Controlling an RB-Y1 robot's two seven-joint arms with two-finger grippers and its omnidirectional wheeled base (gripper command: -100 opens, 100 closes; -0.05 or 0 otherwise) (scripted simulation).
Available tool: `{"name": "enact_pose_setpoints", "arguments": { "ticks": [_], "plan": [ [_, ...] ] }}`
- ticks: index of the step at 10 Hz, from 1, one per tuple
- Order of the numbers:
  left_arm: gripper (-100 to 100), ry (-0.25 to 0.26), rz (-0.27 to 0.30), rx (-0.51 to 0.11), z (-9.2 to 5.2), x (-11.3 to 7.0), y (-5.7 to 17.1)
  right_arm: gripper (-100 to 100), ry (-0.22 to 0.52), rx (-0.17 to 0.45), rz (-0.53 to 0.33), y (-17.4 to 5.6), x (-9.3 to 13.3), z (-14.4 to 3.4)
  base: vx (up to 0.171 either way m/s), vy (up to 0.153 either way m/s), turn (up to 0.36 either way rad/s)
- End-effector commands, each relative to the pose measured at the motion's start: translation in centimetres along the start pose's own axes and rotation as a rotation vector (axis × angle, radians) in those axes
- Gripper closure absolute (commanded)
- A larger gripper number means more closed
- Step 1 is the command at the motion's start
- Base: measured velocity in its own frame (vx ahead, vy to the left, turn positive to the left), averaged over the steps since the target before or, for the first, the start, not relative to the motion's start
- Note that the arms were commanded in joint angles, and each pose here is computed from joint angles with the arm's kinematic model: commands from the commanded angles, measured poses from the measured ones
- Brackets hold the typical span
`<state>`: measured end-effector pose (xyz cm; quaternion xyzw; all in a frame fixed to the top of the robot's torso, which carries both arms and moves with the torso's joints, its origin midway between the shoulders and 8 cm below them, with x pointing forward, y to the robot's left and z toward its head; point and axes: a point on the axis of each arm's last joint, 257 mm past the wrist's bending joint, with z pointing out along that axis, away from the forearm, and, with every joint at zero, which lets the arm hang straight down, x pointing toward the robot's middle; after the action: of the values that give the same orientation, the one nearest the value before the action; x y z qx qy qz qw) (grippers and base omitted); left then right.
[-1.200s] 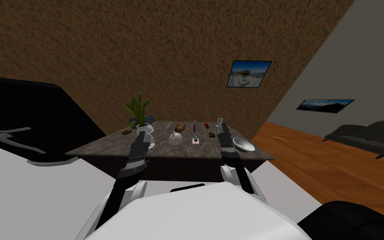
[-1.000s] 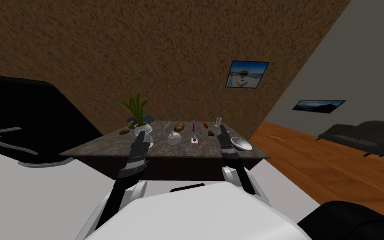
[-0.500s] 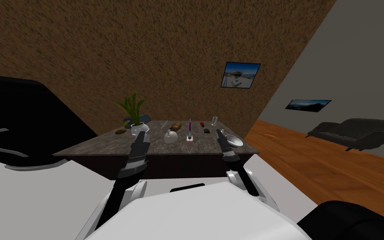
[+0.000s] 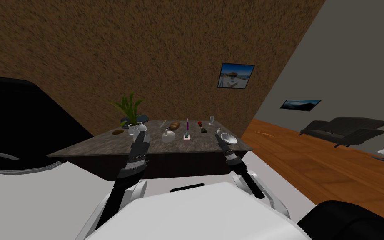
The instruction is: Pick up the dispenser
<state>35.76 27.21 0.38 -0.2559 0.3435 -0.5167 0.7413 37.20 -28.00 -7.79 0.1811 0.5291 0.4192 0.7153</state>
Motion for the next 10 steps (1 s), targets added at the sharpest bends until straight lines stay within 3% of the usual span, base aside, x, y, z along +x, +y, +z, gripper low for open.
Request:
{"name": "enact_pose_setpoints", "arguments": {
  "ticks": [1, 2, 5, 6, 7, 8, 9, 10],
  "plan": [
    [0, 0.000, 0.000, 0.000, 0.0, 0.0, 0.0, -100, 0.067, 0.038, -0.070, -2.3, 1.1, -1.3, -0.070, -0.048, -0.058],
    [0, 0.000, 0.000, 0.000, 0.0, 0.0, 0.0, -100, 0.091, 0.031, -0.087, -2.3, 1.2, -1.3, -0.060, -0.039, -0.015],
    [0, 0.000, 0.000, 0.000, 0.0, 0.0, 0.0, -100, 0.196, 0.084, -0.190, -5.9, 2.1, -3.7, -0.041, -0.028, -0.021],
    [0, 0.000, 0.000, 0.000, 0.0, 0.0, 0.0, -100, 0.217, 0.077, -0.205, -5.9, 2.1, -3.6, -0.029, -0.013, -0.015],
    [0, 0.000, 0.000, 0.000, 0.0, 0.0, 0.0, -100, 0.261, 0.107, -0.249, -7.8, 2.3, -5.0, -0.036, -0.003, -0.016],
    [0, 0.000, 0.000, 0.000, 0.0, 0.0, 0.0, -100, 0.283, 0.099, -0.266, -7.8, 2.3, -5.0, -0.031, -0.001, -0.009],
    [0, 0.000, 0.000, 0.000, 0.0, 0.0, 0.0, -100, 0.328, 0.130, -0.309, -9.7, 2.4, -6.5, -0.032, 0.004, -0.006],
    [0, 0.000, 0.000, 0.000, 0.0, 0.0, 0.0, -100, 0.349, 0.122, -0.326, -9.7, 2.3, -6.5, -0.028, 0.007, -0.006]
  ]
}}
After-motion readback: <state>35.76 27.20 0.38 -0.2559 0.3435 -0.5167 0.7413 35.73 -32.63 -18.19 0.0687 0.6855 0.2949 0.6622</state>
